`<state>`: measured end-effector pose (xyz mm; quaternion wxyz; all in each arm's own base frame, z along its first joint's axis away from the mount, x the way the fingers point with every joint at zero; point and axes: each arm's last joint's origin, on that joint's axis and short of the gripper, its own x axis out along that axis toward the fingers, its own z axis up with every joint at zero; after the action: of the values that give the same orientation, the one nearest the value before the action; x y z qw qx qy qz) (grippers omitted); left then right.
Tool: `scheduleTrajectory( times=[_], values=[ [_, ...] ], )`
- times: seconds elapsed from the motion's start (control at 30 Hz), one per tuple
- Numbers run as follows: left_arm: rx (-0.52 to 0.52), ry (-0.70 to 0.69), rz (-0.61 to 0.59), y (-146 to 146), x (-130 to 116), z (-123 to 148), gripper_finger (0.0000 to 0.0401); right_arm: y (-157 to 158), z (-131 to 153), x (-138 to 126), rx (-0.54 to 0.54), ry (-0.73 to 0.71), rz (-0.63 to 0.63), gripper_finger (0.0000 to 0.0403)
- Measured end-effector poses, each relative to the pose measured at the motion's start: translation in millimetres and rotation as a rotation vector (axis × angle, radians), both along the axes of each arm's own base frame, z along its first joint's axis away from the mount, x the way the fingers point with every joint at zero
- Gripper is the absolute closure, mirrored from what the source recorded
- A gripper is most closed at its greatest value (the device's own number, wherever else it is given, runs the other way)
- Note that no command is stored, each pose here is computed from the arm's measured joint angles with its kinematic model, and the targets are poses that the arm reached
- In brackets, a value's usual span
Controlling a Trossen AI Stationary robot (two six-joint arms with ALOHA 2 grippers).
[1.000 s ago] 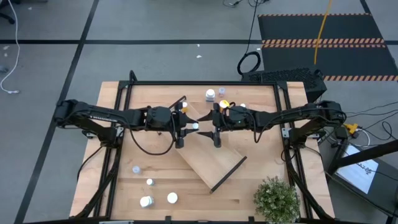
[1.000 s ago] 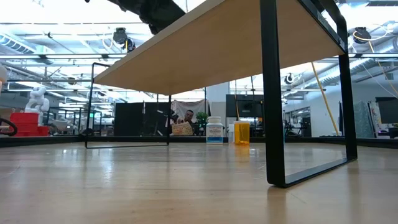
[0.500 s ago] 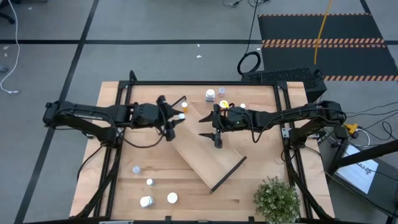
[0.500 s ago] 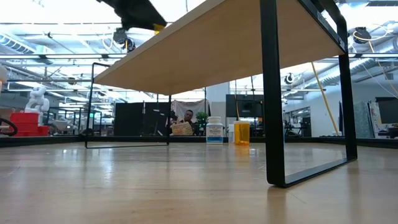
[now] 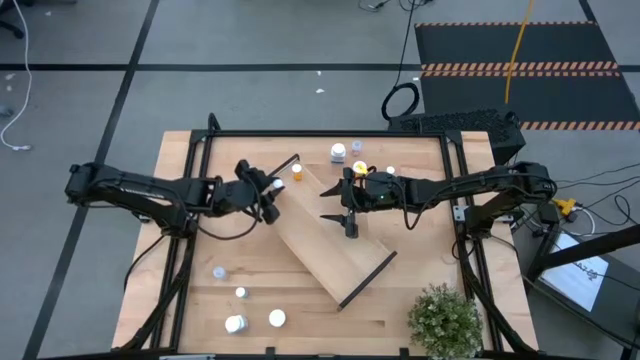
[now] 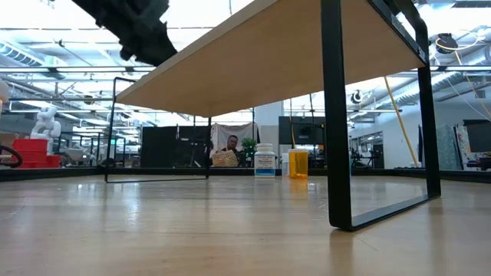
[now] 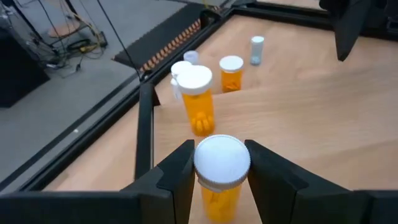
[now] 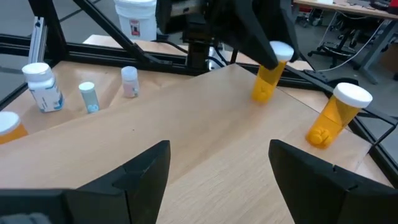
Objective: Pick and place medicine bottles onto shelf by color
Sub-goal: Put the small orange pill bottle on the shelf aligned with the small orange pill bottle
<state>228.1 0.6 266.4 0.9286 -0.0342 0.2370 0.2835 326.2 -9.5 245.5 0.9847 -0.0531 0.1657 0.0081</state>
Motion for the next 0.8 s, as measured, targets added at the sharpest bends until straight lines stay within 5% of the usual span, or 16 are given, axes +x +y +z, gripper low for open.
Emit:
scheduleTrajectory(
  times=[0.8],
  values=[
    [0.007,-0.006,0.005,-5.3,-10.1,-6.6,0.0265,0.0,-0.4,-0.1,-0.003,0.004,0.001,0.0133]
  ],
)
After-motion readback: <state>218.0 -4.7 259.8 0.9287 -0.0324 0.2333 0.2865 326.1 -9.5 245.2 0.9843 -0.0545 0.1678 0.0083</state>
